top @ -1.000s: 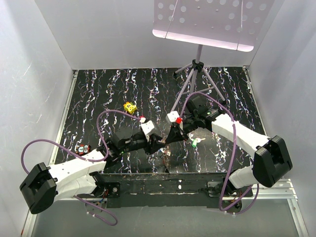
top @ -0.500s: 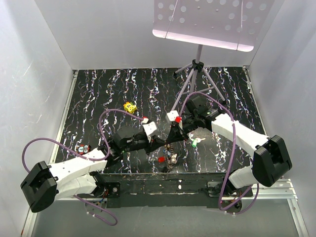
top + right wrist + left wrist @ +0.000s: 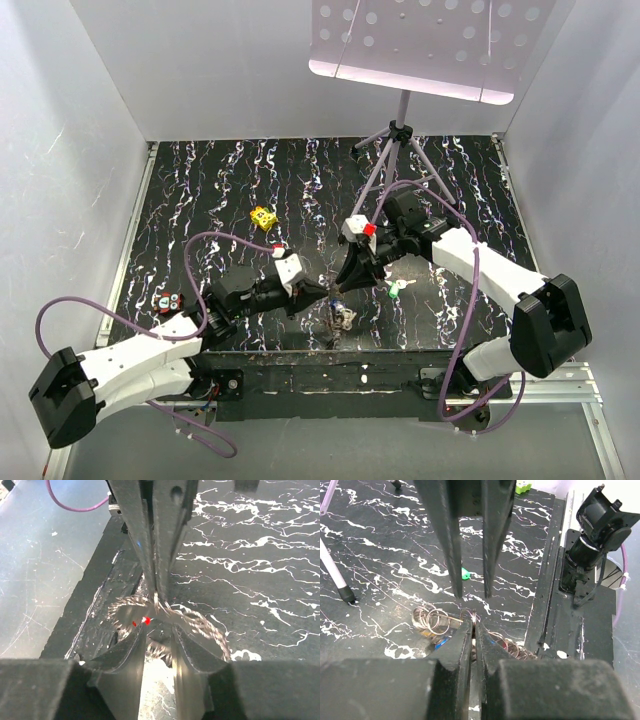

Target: Put the keys on the keyring

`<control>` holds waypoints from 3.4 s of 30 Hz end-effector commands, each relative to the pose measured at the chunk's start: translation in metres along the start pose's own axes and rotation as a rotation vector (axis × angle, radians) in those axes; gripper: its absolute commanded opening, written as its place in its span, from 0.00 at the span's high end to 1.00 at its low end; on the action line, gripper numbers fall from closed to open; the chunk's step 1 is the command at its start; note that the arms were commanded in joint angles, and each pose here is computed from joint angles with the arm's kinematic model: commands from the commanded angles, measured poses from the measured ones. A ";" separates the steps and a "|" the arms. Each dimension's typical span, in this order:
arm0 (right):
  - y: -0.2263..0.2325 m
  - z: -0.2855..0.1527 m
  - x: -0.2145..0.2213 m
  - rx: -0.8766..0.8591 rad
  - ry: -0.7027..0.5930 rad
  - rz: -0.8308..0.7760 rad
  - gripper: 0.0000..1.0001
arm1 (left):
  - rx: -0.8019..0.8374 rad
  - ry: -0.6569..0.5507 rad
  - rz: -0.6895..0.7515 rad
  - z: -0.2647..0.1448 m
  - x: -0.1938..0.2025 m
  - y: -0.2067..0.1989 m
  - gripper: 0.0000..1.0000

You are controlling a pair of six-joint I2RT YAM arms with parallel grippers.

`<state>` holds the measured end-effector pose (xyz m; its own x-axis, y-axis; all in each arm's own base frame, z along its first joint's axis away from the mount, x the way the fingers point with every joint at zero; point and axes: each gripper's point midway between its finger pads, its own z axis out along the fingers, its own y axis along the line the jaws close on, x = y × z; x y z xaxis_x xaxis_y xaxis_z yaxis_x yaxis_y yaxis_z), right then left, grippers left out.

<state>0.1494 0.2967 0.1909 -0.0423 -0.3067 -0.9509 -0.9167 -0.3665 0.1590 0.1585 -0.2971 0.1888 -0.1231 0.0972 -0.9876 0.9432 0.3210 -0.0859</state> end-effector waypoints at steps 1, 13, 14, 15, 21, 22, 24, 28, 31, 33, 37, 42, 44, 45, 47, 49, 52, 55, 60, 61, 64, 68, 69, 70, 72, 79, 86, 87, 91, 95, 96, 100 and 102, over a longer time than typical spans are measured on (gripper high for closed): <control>0.007 -0.007 -0.026 -0.030 -0.079 -0.078 0.64 | -0.001 -0.131 0.040 -0.008 -0.025 -0.004 1.00; 0.014 -0.003 -0.032 -0.073 -0.112 -0.067 0.64 | 0.018 -0.280 -0.029 -0.008 -0.039 -0.009 1.00; 0.014 -0.002 -0.031 -0.073 -0.110 -0.060 0.64 | 0.018 -0.279 -0.031 -0.008 -0.039 -0.008 1.00; 0.013 -0.002 -0.030 -0.069 -0.109 -0.058 0.64 | 0.016 -0.279 -0.032 -0.007 -0.039 -0.008 1.00; 0.011 0.002 -0.025 -0.074 -0.099 -0.033 0.68 | -0.004 -0.278 -0.033 -0.009 -0.038 -0.005 1.00; 0.012 0.002 -0.025 -0.077 -0.100 -0.031 0.70 | -0.006 -0.283 -0.033 -0.009 -0.039 -0.005 1.00; 0.013 0.003 -0.026 -0.083 -0.101 -0.031 0.73 | -0.016 -0.286 -0.039 -0.010 -0.038 -0.003 1.00; 0.016 0.005 -0.027 -0.097 -0.104 -0.028 0.77 | -0.022 -0.292 -0.046 -0.011 -0.038 -0.003 1.00; 0.017 0.007 -0.027 -0.103 -0.103 -0.025 0.80 | -0.030 -0.294 -0.050 -0.011 -0.038 -0.001 1.00; 0.017 0.009 -0.025 -0.109 -0.100 -0.021 0.80 | -0.030 -0.299 -0.050 -0.011 -0.039 -0.001 1.00; 0.016 0.012 -0.022 -0.110 -0.090 -0.013 0.79 | -0.032 -0.305 -0.049 -0.012 -0.041 -0.001 1.00; 0.013 0.013 -0.018 -0.106 -0.082 -0.004 0.75 | -0.031 -0.309 -0.051 -0.013 -0.042 -0.002 1.00; 0.013 0.014 -0.017 -0.105 -0.080 0.000 0.75 | -0.031 -0.308 -0.053 -0.013 -0.041 -0.002 1.00; 0.013 0.014 -0.016 -0.103 -0.078 0.000 0.74 | -0.031 -0.309 -0.051 -0.013 -0.042 -0.002 1.00; 0.013 0.013 -0.019 -0.103 -0.078 -0.011 0.73 | -0.032 -0.307 -0.050 -0.014 -0.041 -0.002 1.00; 0.014 0.010 -0.021 -0.099 -0.071 -0.023 0.72 | -0.036 -0.310 -0.049 -0.015 -0.041 -0.002 1.00; 0.013 0.006 -0.024 -0.083 -0.070 -0.025 0.72 | -0.044 -0.312 -0.049 -0.017 -0.040 -0.001 1.00; 0.011 0.003 -0.023 -0.071 -0.069 -0.021 0.71 | -0.048 -0.314 -0.051 -0.017 -0.040 0.000 1.00; 0.006 0.004 -0.021 -0.054 -0.062 -0.006 0.71 | -0.044 -0.315 -0.050 -0.017 -0.041 -0.001 1.00; 0.004 0.004 -0.021 -0.048 -0.062 -0.004 0.70 | -0.040 -0.317 -0.048 -0.017 -0.042 -0.002 1.00; -0.001 0.005 -0.019 -0.027 -0.059 0.013 0.69 | -0.034 -0.316 -0.055 -0.016 -0.041 -0.002 1.00; -0.005 0.007 -0.018 -0.015 -0.063 0.031 0.67 | -0.029 -0.314 -0.058 -0.013 -0.041 -0.002 1.00; -0.005 0.007 -0.020 -0.016 -0.066 0.028 0.66 | -0.027 -0.314 -0.059 -0.012 -0.041 -0.002 1.00; -0.004 0.008 -0.019 -0.021 -0.065 0.030 0.66 | -0.026 -0.315 -0.058 -0.012 -0.041 -0.002 1.00; -0.002 0.010 -0.019 -0.029 -0.066 0.030 0.66 | -0.029 -0.311 -0.060 -0.011 -0.041 -0.001 1.00; 0.008 0.014 -0.020 -0.080 -0.075 0.028 0.73 | -0.047 -0.314 -0.055 -0.011 -0.042 0.001 1.00; 0.011 0.017 -0.020 -0.100 -0.076 0.030 0.74 | -0.087 -0.311 -0.054 -0.013 -0.040 0.008 1.00; 0.012 0.018 -0.020 -0.103 -0.076 0.031 0.73 | -0.093 -0.312 -0.054 -0.014 -0.041 0.009 1.00; 0.014 0.019 -0.020 -0.115 -0.079 0.030 0.72 | -0.112 -0.312 -0.053 -0.015 -0.040 0.012 1.00; 0.015 0.019 -0.020 -0.121 -0.079 0.032 0.71 | -0.124 -0.314 -0.056 -0.016 -0.040 0.014 1.00; 0.016 0.020 -0.020 -0.123 -0.079 0.032 0.71 | -0.126 -0.311 -0.056 -0.016 -0.038 0.015 1.00; 0.015 0.021 -0.022 -0.126 -0.079 0.034 0.70 | -0.129 -0.310 -0.058 -0.016 -0.038 0.015 1.00; 0.015 0.022 -0.022 -0.125 -0.078 0.037 0.69 | -0.133 -0.312 -0.060 -0.016 -0.038 0.016 1.00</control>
<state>0.1466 0.3119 0.1943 -0.0970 -0.2877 -0.9528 -0.8985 -0.3865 0.2082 0.1603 -0.2873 0.2084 -0.1219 -0.1570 -0.9801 0.9100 0.3765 -0.1735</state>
